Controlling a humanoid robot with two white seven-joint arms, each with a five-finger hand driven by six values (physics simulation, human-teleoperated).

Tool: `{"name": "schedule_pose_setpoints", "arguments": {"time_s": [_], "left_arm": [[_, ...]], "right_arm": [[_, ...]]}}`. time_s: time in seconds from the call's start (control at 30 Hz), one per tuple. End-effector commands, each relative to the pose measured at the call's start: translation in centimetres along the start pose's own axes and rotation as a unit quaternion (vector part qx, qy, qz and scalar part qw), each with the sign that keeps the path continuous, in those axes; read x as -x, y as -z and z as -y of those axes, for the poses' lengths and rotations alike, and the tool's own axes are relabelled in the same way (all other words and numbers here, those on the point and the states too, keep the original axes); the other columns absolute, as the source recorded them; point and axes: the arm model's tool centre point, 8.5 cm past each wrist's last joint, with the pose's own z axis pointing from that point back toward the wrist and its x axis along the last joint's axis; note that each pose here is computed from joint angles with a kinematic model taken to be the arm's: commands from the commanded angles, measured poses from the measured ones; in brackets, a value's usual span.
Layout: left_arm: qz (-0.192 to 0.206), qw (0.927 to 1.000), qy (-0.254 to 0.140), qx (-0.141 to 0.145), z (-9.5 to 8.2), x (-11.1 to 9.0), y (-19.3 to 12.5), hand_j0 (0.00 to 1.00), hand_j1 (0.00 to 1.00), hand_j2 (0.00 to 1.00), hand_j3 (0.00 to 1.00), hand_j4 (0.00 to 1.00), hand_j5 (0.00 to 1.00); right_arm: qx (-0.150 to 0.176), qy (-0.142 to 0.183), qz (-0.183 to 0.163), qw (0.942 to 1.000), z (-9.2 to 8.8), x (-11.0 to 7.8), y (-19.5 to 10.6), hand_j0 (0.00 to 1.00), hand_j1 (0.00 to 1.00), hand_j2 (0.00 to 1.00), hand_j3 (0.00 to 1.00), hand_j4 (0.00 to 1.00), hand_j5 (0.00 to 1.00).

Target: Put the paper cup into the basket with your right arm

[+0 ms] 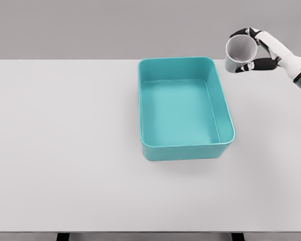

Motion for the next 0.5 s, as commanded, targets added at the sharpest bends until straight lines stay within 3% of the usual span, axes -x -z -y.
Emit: {"name": "schedule_pose_setpoints", "arguments": {"time_s": [0.0, 0.13, 0.3, 0.47], "left_arm": [[0.000, 1.0000, 0.000, 0.000, 0.0, 0.0, 0.0, 1.00, 1.00, 1.00, 1.00, 1.00, 1.00], [0.000, 1.0000, 0.000, 0.000, 0.0, 0.0, 0.0, 1.00, 1.00, 1.00, 1.00, 1.00, 1.00], [0.000, 1.0000, 0.000, 0.000, 0.0, 0.0, 0.0, 1.00, 1.00, 1.00, 1.00, 1.00, 1.00], [0.000, 1.0000, 0.000, 0.000, 0.0, 0.0, 0.0, 1.00, 1.00, 1.00, 1.00, 1.00, 1.00]], "right_arm": [[0.010, -0.040, 0.054, 0.9977, 1.7, -3.9, 1.2, 0.62, 0.62, 0.62, 0.62, 0.62, 0.62], [0.007, -0.100, 0.094, 0.9905, 3.2, -7.7, 0.4, 0.62, 0.62, 0.62, 0.62, 0.62, 0.62], [-0.053, -0.138, 0.146, 0.9783, 0.2, -11.7, 2.4, 0.62, 0.62, 0.62, 0.62, 0.62, 0.62], [-0.066, -0.154, 0.173, 0.9704, -0.7, -13.8, 2.8, 0.62, 0.62, 0.62, 0.62, 0.62, 0.62]]}}
